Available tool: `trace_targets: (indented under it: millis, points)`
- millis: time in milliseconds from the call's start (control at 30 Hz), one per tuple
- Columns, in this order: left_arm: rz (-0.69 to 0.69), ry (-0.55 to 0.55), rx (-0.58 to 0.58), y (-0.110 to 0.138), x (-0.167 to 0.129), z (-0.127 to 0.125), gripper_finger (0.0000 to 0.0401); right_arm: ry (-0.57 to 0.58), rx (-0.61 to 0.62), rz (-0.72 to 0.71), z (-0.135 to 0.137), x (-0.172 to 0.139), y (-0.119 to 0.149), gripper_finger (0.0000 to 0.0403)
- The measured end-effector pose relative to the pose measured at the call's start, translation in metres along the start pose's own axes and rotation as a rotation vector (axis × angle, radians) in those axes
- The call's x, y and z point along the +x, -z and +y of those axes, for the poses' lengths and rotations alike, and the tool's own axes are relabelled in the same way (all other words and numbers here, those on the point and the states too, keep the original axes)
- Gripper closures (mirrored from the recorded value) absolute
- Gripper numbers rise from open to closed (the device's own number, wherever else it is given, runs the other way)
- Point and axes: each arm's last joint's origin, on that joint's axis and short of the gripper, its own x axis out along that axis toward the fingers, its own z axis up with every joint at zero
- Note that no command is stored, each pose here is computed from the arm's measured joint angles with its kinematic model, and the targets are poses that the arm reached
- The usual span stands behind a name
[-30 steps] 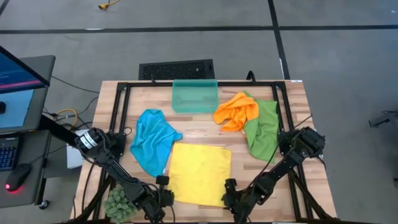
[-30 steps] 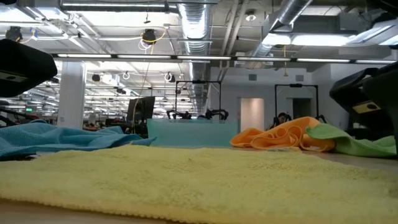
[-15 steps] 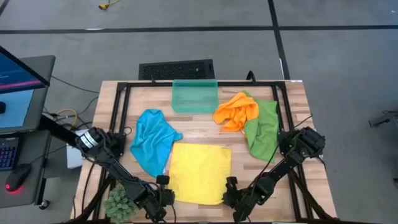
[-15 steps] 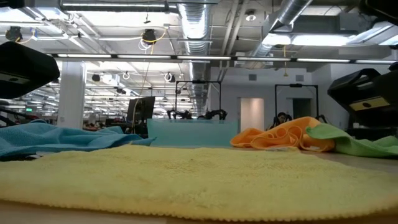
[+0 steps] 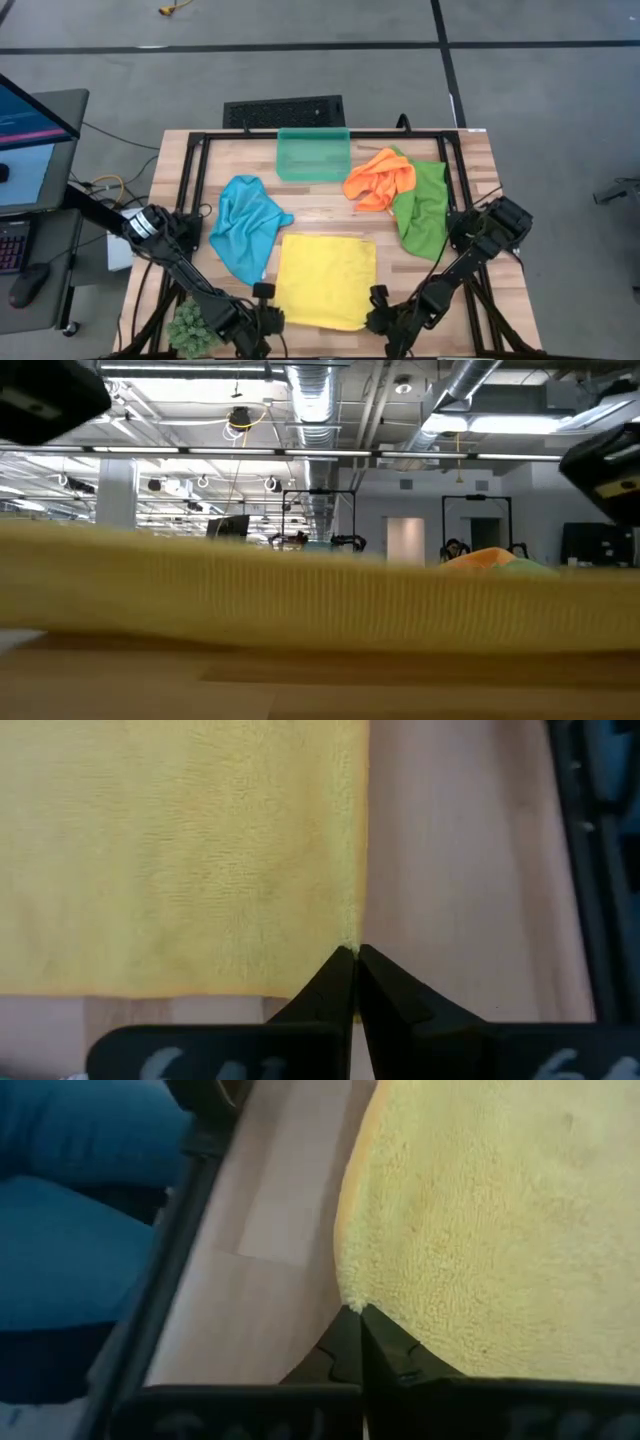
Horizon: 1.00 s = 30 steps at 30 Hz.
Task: Roll microfiber towels into tight, uniform cylinder then place into a basket
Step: Fold the yellow microfiber towel
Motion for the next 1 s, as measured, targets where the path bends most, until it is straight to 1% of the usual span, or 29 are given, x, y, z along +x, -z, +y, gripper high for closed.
trace_targets:
  millis: [133, 300, 367, 500, 567, 700, 767, 833, 900, 1000]
  points:
    - [-0.021, -0.012, 0.000, -0.007, -0.012, -0.006, 0.0397, -0.019, -0.004, -0.025, 0.007, -0.006, -0.005, 0.0398]
    - [-0.040, -0.025, -0.017, -0.016, -0.027, -0.011, 0.0397, -0.052, -0.051, -0.077, 0.022, -0.015, -0.022, 0.0396]
    - [-0.059, -0.017, -0.038, -0.020, -0.033, -0.014, 0.0397, -0.050, -0.065, -0.072, 0.026, -0.020, -0.030, 0.0396]
    - [-0.056, -0.033, -0.064, -0.025, -0.046, -0.016, 0.0397, -0.019, -0.081, -0.041, 0.032, -0.029, -0.042, 0.0399]
    - [-0.082, -0.061, -0.062, -0.030, -0.052, -0.015, 0.0397, 0.026, -0.092, -0.026, 0.032, -0.033, -0.045, 0.0398]
    - [-0.069, -0.171, -0.035, -0.034, -0.062, -0.006, 0.0397, 0.111, -0.114, 0.009, 0.029, -0.039, -0.048, 0.0397]
    - [-0.067, -0.232, -0.032, -0.036, -0.062, 0.002, 0.0397, 0.167, -0.101, 0.033, 0.022, -0.038, -0.047, 0.0398]
    - [-0.054, -0.293, -0.034, -0.038, -0.058, 0.012, 0.0397, 0.213, -0.046, 0.079, 0.013, -0.037, -0.045, 0.0399]
    - [-0.064, -0.335, -0.069, -0.041, -0.051, 0.023, 0.0397, 0.282, 0.018, 0.130, 0.002, -0.037, -0.043, 0.0399]
    - [-0.014, -0.410, -0.114, -0.041, -0.037, 0.043, 0.0397, 0.388, 0.118, 0.164, -0.014, -0.036, -0.039, 0.0396]
